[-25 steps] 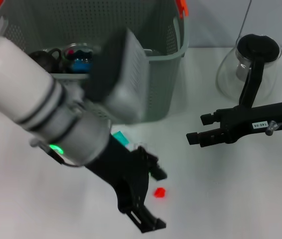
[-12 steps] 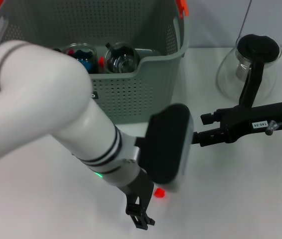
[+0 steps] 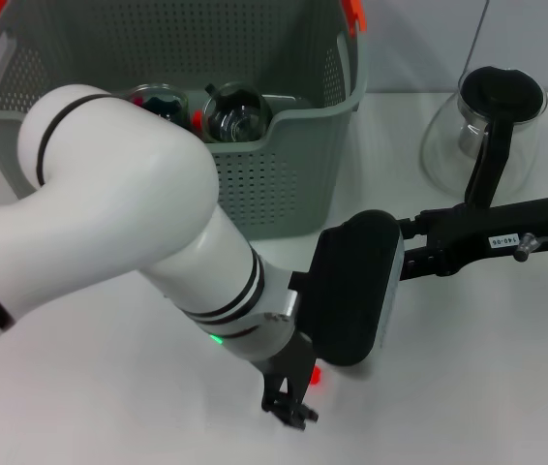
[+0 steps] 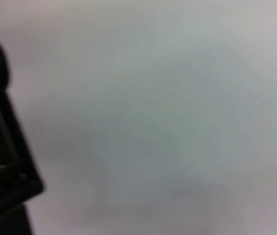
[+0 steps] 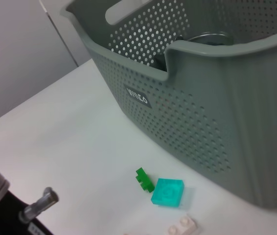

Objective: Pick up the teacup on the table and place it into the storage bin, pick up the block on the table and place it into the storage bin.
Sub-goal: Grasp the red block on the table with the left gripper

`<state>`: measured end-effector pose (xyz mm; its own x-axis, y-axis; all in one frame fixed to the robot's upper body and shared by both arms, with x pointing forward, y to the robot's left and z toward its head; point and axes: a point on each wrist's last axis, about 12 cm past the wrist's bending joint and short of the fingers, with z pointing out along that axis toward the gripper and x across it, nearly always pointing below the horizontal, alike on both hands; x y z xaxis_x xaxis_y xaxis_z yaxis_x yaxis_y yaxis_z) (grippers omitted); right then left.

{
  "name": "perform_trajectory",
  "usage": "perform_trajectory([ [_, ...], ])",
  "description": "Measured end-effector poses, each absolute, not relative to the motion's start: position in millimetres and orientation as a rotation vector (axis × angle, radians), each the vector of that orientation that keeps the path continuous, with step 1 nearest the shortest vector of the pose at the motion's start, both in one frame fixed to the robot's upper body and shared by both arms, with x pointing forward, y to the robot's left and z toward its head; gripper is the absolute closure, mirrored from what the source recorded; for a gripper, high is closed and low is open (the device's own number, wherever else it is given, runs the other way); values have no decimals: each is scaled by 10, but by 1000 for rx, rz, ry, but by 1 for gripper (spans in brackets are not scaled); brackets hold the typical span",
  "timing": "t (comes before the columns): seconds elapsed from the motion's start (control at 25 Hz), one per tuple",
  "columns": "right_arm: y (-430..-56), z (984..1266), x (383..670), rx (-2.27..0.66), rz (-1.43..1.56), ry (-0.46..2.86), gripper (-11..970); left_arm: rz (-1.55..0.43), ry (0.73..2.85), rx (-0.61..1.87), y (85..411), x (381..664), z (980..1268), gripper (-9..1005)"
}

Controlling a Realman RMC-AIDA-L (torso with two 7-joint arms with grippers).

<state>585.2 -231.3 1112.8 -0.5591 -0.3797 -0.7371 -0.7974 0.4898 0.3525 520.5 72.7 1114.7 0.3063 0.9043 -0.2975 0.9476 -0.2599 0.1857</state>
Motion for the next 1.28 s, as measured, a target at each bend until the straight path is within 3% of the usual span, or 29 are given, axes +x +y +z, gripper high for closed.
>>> perform_trajectory([
  [0.08, -2311, 11126, 5852, -964, 932, 2153, 32, -172, 1682, 2236, 708, 5239, 11130, 195],
  [0.28, -2312, 11125, 5853, -962, 931, 2154, 31, -151, 1701, 2222, 687, 5301, 11090, 418],
  [0.8, -2307, 11134, 5865, -966, 927, 2151, 31, -145, 1736, 2223, 686, 5349, 11025, 462],
  [1.04, -2314, 11137, 5875, -961, 919, 2152, 31, -144, 1740, 2222, 689, 5353, 11012, 557],
  [1.28, -2309, 11143, 5885, -962, 915, 2151, 31, -144, 1740, 2223, 689, 5352, 11007, 558],
])
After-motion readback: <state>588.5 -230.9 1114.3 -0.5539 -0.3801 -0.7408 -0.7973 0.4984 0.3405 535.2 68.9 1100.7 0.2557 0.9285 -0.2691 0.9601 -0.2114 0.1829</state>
